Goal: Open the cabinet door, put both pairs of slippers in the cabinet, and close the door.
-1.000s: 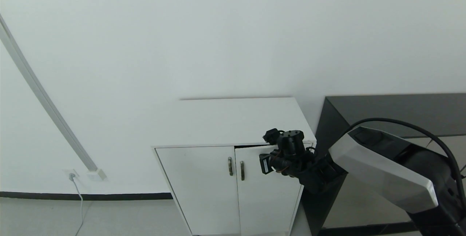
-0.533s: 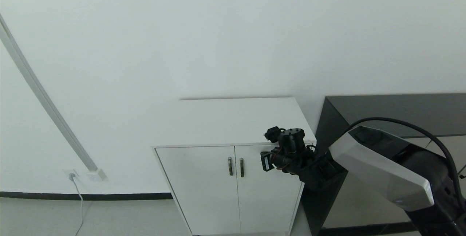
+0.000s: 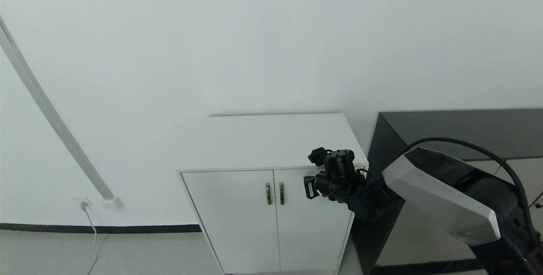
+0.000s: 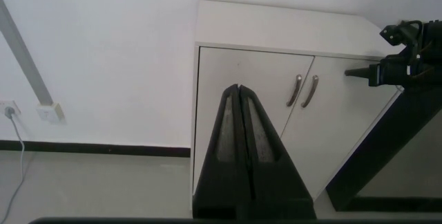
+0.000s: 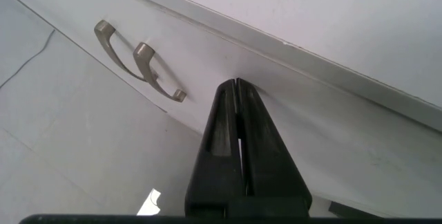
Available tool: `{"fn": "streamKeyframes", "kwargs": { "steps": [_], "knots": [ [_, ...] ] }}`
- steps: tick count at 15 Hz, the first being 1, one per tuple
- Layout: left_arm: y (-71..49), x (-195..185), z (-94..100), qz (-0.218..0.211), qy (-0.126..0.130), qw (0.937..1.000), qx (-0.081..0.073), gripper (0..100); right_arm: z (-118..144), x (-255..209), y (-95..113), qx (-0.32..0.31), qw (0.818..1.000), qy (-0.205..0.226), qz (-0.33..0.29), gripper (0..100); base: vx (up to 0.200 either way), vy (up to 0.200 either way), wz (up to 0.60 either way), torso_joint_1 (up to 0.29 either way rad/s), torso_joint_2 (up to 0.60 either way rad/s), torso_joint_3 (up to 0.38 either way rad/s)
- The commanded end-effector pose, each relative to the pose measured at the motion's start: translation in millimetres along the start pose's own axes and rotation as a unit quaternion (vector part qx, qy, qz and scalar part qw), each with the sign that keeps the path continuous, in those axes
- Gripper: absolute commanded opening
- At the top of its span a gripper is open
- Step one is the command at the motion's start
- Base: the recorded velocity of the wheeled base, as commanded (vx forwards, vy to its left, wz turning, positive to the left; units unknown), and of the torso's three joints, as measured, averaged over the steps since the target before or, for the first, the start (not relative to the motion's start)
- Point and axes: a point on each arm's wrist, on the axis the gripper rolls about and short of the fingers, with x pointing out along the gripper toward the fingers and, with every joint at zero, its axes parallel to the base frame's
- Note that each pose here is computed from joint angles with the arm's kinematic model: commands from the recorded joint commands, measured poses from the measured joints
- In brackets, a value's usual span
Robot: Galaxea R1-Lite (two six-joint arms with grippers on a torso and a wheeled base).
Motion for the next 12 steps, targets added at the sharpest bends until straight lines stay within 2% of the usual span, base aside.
{"fn": "streamKeyframes", "kwargs": {
  "steps": [1,8,10,12],
  "knots": [
    [0.0,0.0,0.0,0.001,0.000,1.0000,0.000,0,0.1,0.4,0.3,0.000,1.000,-0.001,0.001,0,0.000,0.000,0.00,0.000,0.00,0.000],
    [0.0,0.0,0.1,0.001,-0.001,1.0000,0.000,0,-0.6,-1.2,-1.2,0.002,1.000,0.000,-0.001,0,0.000,0.000,0.00,0.000,0.00,0.000],
    [0.0,0.0,0.1,0.001,-0.001,1.0000,0.000,0,2.0,-20.9,3.6,0.002,1.000,0.005,0.003,0,0.000,0.000,0.00,0.000,0.00,0.000],
    [0.0,0.0,0.0,0.001,0.000,1.0000,0.000,0,7.3,-40.9,6.9,-0.001,1.000,-0.017,0.006,0,0.000,0.000,0.00,0.000,0.00,0.000]
  ]
}}
